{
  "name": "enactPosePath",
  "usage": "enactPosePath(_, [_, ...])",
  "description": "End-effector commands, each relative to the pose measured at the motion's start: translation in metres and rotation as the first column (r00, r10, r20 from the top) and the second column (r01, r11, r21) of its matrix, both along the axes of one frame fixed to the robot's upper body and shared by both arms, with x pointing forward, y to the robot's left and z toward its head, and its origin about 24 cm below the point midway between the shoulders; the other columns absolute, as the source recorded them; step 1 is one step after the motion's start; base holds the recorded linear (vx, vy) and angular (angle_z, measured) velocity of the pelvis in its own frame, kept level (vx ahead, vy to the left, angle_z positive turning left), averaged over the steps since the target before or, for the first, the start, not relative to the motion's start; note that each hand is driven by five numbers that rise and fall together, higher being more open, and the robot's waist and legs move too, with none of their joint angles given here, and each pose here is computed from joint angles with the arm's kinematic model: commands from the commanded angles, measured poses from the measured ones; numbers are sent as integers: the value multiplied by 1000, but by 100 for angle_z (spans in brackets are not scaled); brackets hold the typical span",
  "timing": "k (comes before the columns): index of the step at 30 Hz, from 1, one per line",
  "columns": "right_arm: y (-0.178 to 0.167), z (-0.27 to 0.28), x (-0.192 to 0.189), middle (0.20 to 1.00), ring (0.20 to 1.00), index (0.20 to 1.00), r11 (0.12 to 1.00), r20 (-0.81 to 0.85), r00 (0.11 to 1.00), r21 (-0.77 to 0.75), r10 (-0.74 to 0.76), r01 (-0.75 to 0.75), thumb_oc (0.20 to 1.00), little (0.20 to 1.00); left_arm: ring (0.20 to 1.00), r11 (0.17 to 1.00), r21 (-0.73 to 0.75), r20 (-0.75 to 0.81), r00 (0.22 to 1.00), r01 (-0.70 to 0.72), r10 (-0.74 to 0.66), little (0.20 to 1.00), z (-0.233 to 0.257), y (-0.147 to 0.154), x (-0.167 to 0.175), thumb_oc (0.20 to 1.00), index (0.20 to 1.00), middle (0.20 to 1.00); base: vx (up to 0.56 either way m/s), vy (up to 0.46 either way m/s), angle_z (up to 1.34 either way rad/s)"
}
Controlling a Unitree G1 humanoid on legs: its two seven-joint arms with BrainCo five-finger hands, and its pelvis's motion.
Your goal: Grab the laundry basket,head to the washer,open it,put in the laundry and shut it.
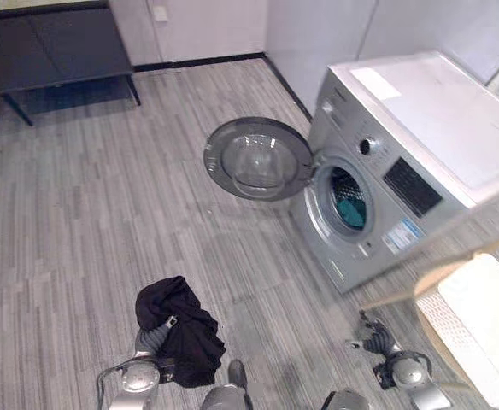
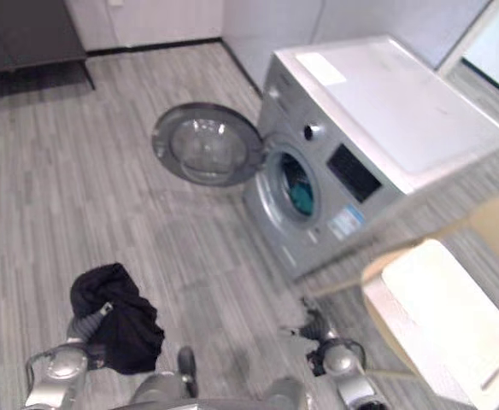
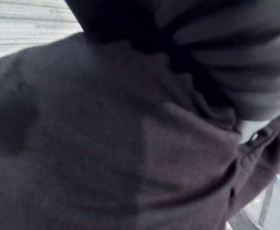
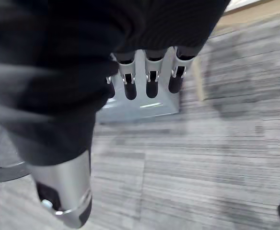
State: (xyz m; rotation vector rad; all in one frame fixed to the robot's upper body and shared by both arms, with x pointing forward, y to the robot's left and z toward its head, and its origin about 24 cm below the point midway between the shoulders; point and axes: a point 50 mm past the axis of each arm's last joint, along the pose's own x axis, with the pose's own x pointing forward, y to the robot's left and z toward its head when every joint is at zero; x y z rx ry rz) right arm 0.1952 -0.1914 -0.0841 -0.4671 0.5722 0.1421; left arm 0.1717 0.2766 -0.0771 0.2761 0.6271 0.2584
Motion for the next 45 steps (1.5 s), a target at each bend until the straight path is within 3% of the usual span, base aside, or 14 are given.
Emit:
enactPosePath(1, [-4,21,22,1000,1000,1000,999,112,993,-27,30,-27,1000,1000,200,999,34,109,993,38,-42,200,19,0,15,200,200,200,231,58,22])
enactPosePath(17, [-30,7,3,1000,1000,1000,996,23,1000,-89,-20,22,1000,1000,200,986,-70,40,988,149,-146,200,-3,-39,6,200,200,200,232,-107,21])
enactPosePath(32, [-42,-5,-5,1000,1000,1000,989,-22,995,-120,-93,90,1000,1000,200,983,-77,75,985,164,-158,200,0,-50,17,200,200,200,201,95,-74])
enactPosePath(45, [-16,-1,12,1000,1000,1000,998,11,999,-52,-30,30,1000,1000,200,980,12,81,976,201,-201,200,9,-37,25,200,200,200,157,229,-114])
